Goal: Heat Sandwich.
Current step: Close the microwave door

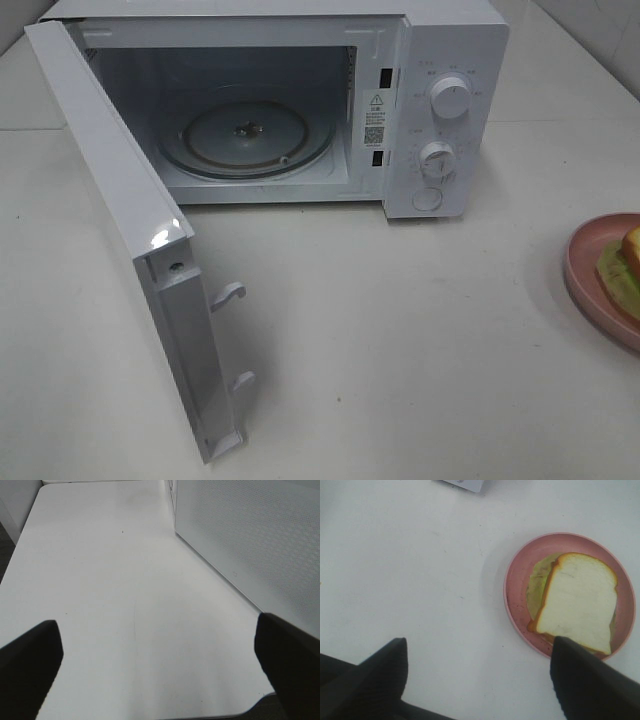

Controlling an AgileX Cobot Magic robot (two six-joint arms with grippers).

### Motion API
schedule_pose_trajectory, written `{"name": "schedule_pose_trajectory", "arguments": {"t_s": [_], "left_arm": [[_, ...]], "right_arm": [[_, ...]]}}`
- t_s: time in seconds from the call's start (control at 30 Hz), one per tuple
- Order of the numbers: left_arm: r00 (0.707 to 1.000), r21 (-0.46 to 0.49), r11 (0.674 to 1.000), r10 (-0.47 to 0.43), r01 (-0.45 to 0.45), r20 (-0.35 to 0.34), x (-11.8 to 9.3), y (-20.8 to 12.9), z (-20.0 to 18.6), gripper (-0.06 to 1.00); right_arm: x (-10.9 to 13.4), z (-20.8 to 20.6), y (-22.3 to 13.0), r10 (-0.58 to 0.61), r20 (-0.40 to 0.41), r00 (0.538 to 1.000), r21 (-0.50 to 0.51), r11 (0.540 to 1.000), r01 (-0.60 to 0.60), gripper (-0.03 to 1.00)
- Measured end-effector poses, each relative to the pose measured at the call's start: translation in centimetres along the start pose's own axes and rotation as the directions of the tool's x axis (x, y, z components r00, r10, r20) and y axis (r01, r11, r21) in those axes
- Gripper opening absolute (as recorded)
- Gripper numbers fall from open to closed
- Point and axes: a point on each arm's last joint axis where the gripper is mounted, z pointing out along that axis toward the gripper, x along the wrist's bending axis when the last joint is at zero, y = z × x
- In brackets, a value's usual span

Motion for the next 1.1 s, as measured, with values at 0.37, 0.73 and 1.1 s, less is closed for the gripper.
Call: {"name": "schedule_pose_trajectory", "arguments": {"t_s": [0.37,0.73,1.1], "left_arm": [[1.000,0.000,1.000,0.000,0.000,0.000,0.0,0.0,0.0,0.99],[1.000,0.000,1.000,0.000,0.000,0.000,0.0,0.0,0.0,0.99],[1.000,0.000,1.000,0.000,0.000,0.000,0.0,0.0,0.0,0.99]], "right_arm": [[-0.9,-4.6,-4.4,0.048,0.004,0.999,-0.133,0.990,-0.047,0.76],[-1.3,-6.6,-8.1,0.204,0.086,0.975,-0.291,0.941,-0.171,0.76],[0.1,-3.9,-11.5,0.291,0.106,0.951,-0.379,0.896,-0.232,0.76]]}}
